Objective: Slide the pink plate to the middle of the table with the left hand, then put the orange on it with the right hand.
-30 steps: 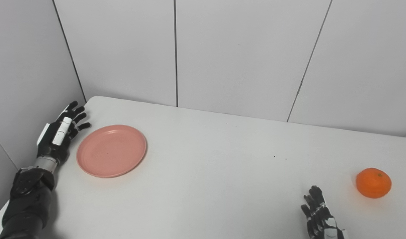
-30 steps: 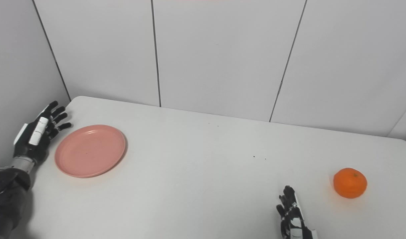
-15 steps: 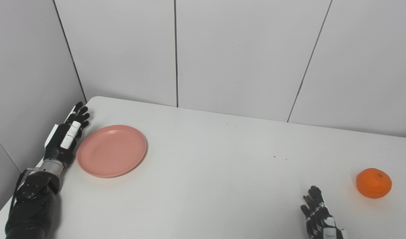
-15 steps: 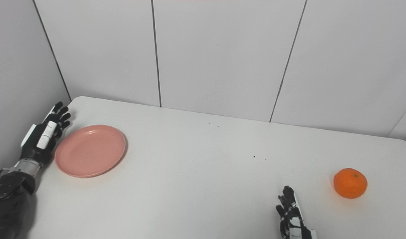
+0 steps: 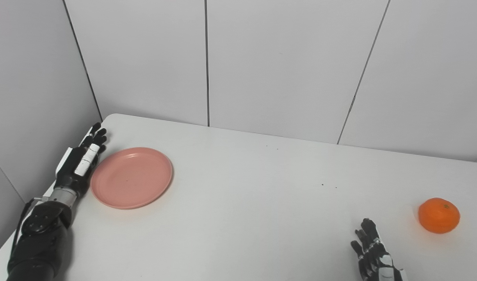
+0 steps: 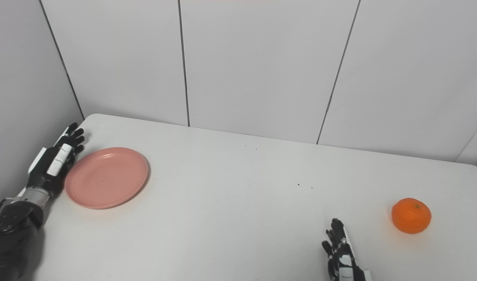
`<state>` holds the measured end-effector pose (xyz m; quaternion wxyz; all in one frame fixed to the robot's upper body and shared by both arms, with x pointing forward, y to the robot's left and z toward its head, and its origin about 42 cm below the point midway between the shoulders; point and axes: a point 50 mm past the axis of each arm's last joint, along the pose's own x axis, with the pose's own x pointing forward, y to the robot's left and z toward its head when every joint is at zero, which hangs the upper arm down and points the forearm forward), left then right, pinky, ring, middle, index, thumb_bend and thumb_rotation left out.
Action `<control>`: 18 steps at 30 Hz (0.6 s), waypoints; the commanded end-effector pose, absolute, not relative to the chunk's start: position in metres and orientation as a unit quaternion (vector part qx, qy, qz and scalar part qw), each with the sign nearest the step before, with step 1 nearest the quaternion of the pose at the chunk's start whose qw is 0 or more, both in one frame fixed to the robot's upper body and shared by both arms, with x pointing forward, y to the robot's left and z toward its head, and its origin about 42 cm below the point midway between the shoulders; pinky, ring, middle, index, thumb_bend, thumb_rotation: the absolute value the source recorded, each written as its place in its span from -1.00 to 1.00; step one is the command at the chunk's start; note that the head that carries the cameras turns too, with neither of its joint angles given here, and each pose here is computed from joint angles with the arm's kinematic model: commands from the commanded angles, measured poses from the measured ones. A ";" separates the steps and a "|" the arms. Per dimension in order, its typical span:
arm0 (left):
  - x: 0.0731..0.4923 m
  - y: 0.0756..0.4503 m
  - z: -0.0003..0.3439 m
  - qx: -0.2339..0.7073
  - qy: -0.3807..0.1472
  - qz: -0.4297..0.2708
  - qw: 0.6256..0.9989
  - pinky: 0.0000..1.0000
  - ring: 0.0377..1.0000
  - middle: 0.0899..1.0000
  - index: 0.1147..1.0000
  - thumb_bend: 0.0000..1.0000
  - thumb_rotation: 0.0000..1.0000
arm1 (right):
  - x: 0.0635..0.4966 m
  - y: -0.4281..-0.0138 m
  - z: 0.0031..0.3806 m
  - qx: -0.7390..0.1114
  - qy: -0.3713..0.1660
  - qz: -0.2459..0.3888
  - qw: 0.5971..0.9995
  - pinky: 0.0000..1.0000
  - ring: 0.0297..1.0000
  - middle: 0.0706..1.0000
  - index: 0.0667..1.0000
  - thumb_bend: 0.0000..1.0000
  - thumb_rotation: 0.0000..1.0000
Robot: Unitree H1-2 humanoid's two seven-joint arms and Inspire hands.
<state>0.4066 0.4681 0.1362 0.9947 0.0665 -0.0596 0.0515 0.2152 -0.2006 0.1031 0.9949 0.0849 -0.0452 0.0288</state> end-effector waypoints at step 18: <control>0.407 0.458 0.128 -0.009 -0.025 0.068 0.997 1.00 1.00 0.97 0.98 0.94 0.55 | 0.195 -0.195 0.076 0.102 0.022 0.028 0.994 0.97 1.00 0.99 0.92 0.80 1.00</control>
